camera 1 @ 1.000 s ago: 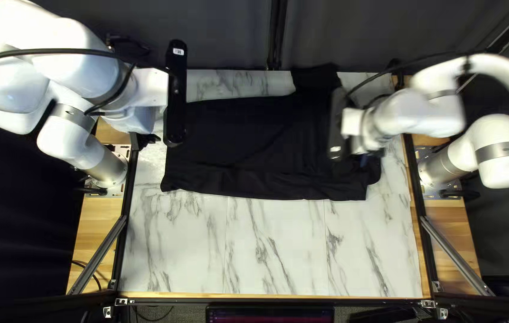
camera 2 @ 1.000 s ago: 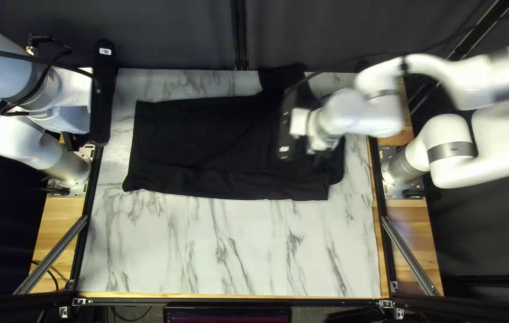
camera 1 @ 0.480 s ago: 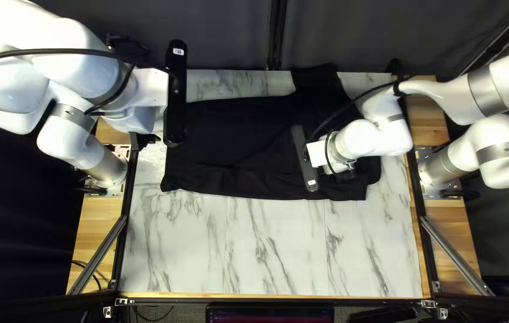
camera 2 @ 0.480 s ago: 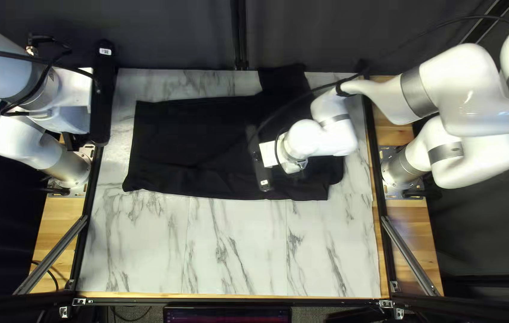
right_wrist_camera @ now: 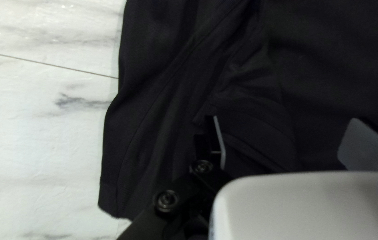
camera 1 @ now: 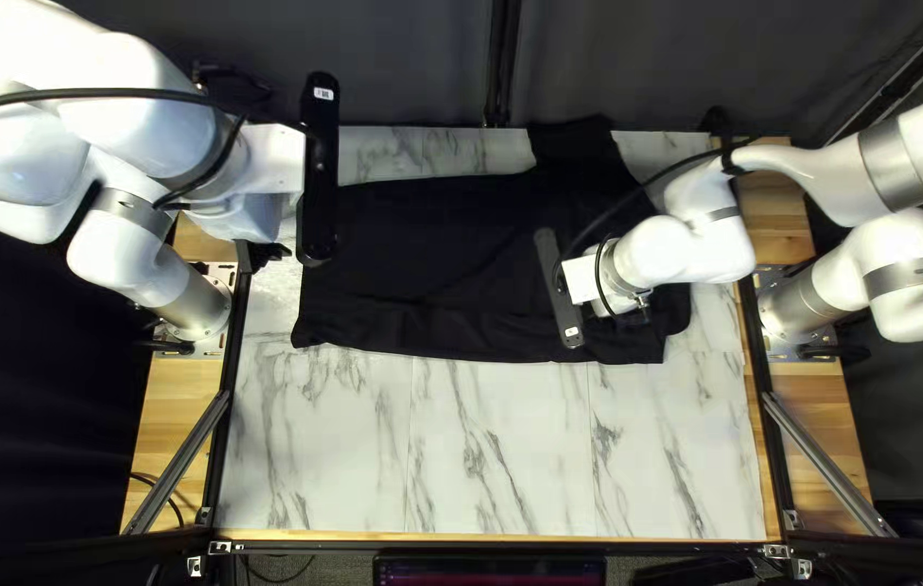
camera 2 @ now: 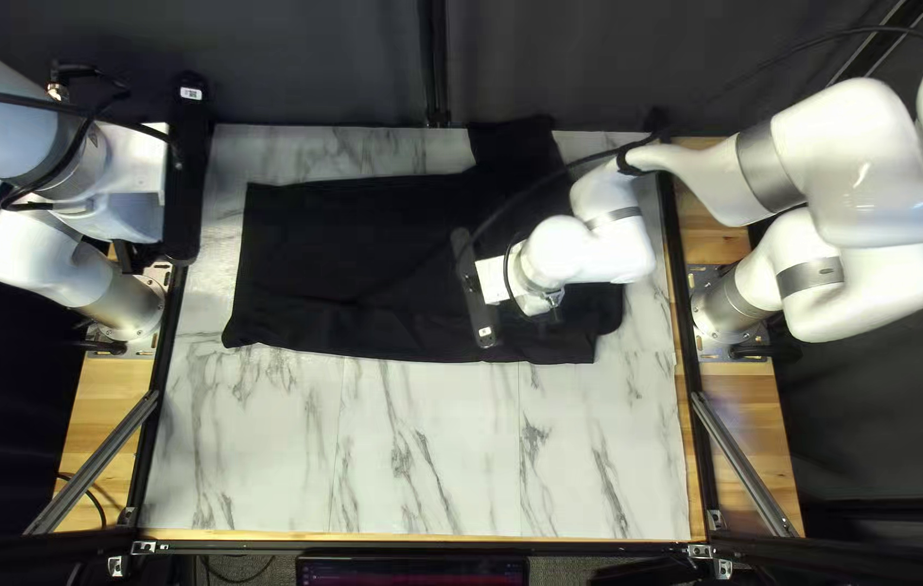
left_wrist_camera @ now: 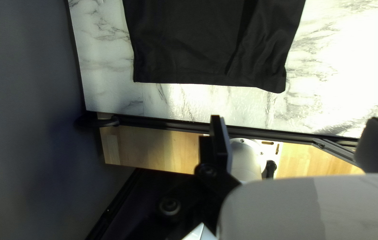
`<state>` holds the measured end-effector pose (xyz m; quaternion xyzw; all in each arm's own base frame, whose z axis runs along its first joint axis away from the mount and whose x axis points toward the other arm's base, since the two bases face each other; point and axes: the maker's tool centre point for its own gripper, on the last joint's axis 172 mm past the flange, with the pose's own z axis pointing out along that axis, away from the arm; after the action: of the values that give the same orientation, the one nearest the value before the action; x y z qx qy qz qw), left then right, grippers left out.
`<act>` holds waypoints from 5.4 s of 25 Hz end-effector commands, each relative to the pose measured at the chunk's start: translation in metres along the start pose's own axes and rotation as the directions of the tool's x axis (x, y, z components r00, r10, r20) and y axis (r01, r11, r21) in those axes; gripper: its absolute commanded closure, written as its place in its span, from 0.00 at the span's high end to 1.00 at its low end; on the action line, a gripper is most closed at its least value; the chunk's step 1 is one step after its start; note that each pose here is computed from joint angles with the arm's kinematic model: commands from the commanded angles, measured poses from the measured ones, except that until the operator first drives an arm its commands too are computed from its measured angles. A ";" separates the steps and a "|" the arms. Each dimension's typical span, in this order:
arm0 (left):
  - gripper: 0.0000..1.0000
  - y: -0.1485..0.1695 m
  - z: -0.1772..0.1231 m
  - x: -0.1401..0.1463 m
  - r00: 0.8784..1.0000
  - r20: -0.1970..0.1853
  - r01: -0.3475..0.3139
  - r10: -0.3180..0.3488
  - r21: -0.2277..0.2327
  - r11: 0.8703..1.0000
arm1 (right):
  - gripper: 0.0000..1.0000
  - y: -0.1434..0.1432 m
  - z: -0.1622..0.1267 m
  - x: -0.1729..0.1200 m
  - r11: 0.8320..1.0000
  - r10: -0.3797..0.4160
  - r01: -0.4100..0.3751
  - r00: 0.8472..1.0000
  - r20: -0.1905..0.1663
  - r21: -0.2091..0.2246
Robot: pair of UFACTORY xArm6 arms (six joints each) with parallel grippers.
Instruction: Fold t-shirt
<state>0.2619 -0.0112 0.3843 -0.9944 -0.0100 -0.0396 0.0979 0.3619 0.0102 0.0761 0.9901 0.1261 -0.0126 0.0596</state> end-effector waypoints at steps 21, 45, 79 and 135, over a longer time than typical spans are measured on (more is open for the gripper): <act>1.00 0.000 0.000 0.000 1.000 0.000 0.000 0.000 0.000 1.000 | 0.00 -0.008 0.046 0.001 0.999 -0.045 0.046 0.998 0.033 -0.017; 1.00 0.000 0.000 0.000 1.000 0.000 0.000 0.000 0.000 1.000 | 0.00 0.026 -0.071 -0.026 0.988 -0.022 0.038 0.994 0.107 -0.151; 1.00 0.000 0.000 0.000 1.000 0.000 0.000 0.000 0.000 1.000 | 1.00 -0.035 0.011 -0.109 0.936 0.346 -0.323 0.914 0.213 -0.137; 1.00 0.000 0.000 0.000 1.000 0.000 0.000 0.000 0.000 1.000 | 0.97 -0.094 0.031 -0.065 0.907 0.396 -0.413 0.903 0.164 0.081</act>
<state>0.2619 -0.0112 0.3843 -0.9944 -0.0100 -0.0396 0.0979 0.2722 0.0766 0.0356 0.9927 -0.0901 -0.0792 0.0123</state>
